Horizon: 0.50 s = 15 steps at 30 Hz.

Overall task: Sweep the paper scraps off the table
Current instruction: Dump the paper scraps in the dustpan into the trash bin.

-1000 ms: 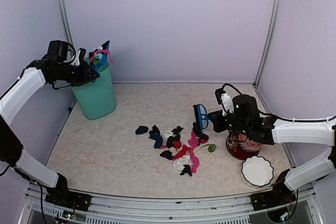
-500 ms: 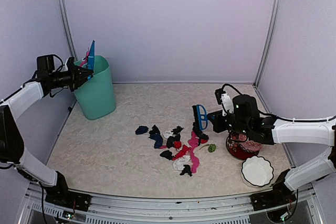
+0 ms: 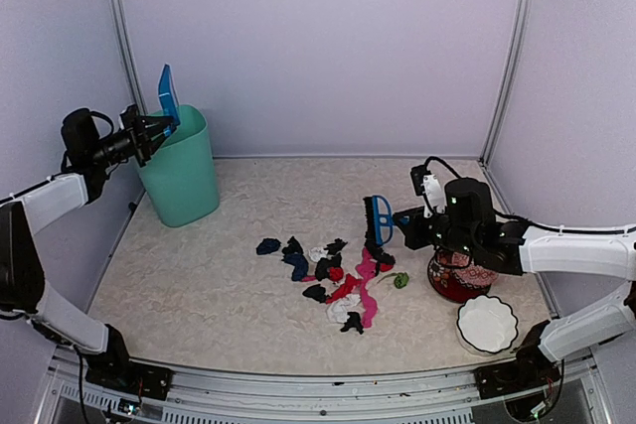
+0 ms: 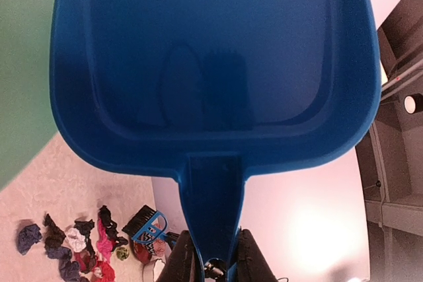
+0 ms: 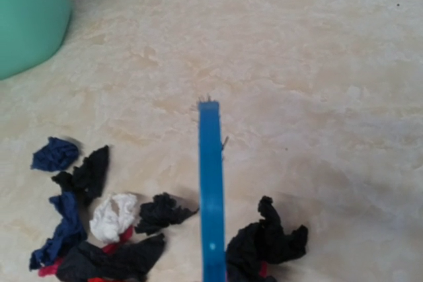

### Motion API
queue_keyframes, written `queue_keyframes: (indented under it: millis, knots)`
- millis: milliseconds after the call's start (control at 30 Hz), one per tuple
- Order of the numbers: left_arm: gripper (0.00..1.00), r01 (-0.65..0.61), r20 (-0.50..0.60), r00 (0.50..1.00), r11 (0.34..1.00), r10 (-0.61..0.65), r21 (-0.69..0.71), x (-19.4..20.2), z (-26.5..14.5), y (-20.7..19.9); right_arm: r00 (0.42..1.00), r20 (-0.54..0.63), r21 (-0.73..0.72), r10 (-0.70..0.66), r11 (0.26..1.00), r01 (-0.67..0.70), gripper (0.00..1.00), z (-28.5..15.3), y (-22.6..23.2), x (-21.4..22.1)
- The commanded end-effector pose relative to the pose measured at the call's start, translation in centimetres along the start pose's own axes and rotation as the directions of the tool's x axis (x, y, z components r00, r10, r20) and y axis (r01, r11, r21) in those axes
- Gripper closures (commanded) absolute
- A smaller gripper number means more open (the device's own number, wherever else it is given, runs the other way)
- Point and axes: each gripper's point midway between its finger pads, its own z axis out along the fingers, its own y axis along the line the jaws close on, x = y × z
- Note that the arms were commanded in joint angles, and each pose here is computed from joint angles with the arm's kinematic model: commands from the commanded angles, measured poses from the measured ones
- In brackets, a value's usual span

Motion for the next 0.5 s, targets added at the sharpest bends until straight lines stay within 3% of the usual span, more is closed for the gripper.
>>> queue_keyframes:
  millis: [0,233,467]
  knots:
    - [1.00,-0.151,0.036,0.988,0.988,0.150,0.015,0.0,-0.9,-4.2,0.999,0.042,-0.007,0.022,1.000,-0.021,1.00,-1.0,-0.3,-0.8]
    - [1.00,-0.316,-0.044,0.948,0.946,0.314,-0.069,3.3,-0.9,-5.7,0.998,0.057,0.027,0.011,1.000,-0.012,1.00,-2.0,-0.9,-0.9]
    - [1.00,-0.475,-0.137,0.880,0.844,0.455,-0.251,8.8,-1.2,-4.4,0.997,0.076,0.041,0.002,0.999,-0.005,1.00,-2.5,-1.3,-1.2]
